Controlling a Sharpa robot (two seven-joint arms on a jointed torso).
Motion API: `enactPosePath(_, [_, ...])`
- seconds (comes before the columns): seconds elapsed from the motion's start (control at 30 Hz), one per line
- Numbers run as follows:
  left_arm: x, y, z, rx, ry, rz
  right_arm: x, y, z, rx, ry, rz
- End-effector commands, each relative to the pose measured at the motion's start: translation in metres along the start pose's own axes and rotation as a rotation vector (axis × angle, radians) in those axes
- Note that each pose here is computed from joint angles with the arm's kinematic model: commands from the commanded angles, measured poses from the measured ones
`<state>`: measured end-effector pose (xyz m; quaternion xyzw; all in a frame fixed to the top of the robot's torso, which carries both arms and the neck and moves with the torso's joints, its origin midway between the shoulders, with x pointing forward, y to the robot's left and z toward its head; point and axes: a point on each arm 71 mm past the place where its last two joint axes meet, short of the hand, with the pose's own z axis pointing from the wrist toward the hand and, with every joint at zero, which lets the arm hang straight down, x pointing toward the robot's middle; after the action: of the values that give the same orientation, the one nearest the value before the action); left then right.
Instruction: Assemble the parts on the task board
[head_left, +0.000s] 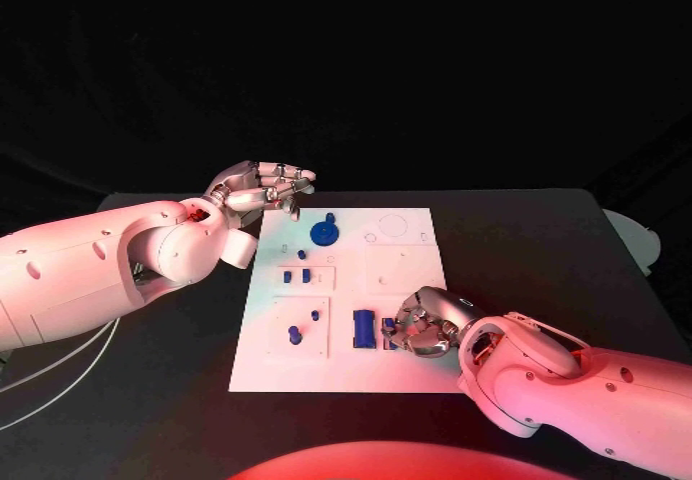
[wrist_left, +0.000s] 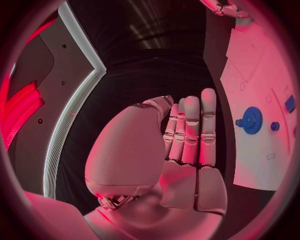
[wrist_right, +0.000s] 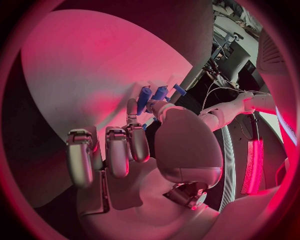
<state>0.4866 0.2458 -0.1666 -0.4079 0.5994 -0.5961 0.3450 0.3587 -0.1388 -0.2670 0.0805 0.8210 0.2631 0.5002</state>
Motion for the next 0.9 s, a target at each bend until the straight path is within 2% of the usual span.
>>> enactPosePath(0.03, [0.0026,-0.0008,0.0002,0.004,0.020,-0.011,0.0031,0.0020,-0.0003,-0.011,0.025,-0.014])
enactPosePath(0.63, [0.0021,-0.0008,-0.0001,0.003,0.018,-0.011,0.0013,0.0020,-0.0005,-0.024,0.006,-0.025])
enactPosePath(0.9, [0.0014,-0.0008,-0.0004,0.002,0.017,-0.010,-0.0022,-0.0003,-0.0059,-0.045,-0.006,-0.028])
